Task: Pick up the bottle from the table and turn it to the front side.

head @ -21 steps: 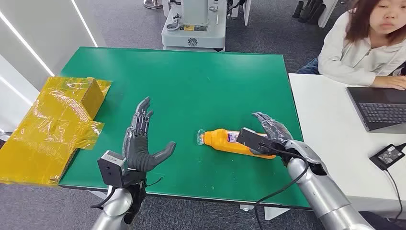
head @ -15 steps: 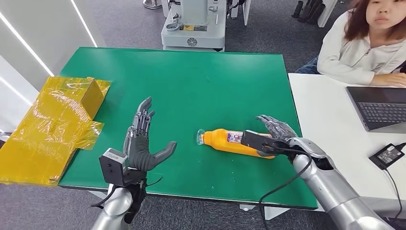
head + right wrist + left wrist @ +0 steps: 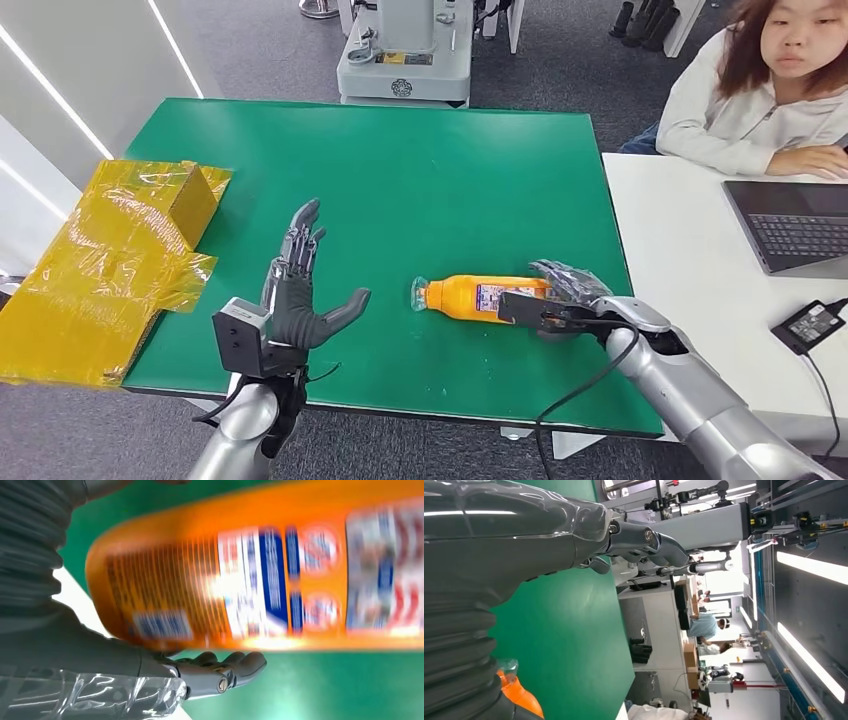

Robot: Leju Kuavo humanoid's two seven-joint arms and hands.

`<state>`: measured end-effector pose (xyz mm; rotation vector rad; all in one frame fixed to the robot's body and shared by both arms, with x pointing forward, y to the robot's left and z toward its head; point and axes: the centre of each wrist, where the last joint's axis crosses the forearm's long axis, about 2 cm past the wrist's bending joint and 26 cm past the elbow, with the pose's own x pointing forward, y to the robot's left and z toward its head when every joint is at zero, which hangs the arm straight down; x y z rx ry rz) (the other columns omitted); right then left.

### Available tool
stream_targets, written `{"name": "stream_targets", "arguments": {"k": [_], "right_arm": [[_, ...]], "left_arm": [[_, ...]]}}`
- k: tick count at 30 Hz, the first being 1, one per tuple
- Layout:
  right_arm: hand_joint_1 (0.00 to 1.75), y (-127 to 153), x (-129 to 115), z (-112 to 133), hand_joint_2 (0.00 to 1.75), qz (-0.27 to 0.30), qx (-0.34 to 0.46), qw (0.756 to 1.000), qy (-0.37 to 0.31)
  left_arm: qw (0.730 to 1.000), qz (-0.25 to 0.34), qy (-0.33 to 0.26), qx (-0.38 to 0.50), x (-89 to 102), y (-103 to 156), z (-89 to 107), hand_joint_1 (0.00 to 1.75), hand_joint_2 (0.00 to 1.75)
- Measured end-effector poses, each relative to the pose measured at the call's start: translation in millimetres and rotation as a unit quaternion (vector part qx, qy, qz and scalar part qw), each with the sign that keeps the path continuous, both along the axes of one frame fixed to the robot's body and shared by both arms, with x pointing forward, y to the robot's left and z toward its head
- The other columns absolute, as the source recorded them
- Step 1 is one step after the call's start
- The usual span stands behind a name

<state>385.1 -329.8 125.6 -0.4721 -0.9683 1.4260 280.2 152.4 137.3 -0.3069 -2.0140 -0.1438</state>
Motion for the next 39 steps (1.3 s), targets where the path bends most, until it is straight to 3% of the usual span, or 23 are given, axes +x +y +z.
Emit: {"name": "stream_targets", "arguments": {"k": [7,8,9,11,13,16,39], "right_arm": [[0.0,-5,-11,-17,1.75,-0.002,0.007,1.0,0.004],[0.06,-5,-12,-17,1.75,-0.002,0.007,1.0,0.004],[0.27,-6,-12,-18,1.75,-0.002,0.008,1.0,0.005],[0.95,-7,-13,-19,1.75,-0.003,0.009,1.0,0.008],[1.46,-8,-14,-20,1.75,-0.003,0.011,1.0,0.01],[1.71,-9,-16,-22,1.75,-0.004,0.012,1.0,0.013],[1.75,-9,-31,-35,1.75,0.009,0.049,0.999,-0.003]], "left_arm": [[1.0,0.001,0.005,0.004,3.9,2,-2.2,0.0,1.75],[1.0,0.001,0.006,0.004,4.0,2,-2.6,0.0,1.75],[1.0,0.001,0.006,0.004,4.0,2,-3.0,0.0,1.75],[1.0,0.001,0.008,0.003,4.0,2,-3.4,0.0,1.75],[1.0,0.002,0.009,0.003,4.0,3,-4.1,0.0,1.75],[1.0,0.003,0.011,0.004,4.1,4,-5.2,0.0,1.75],[1.0,0.004,0.012,0.007,4.3,8,-6.9,0.0,1.75]]}}
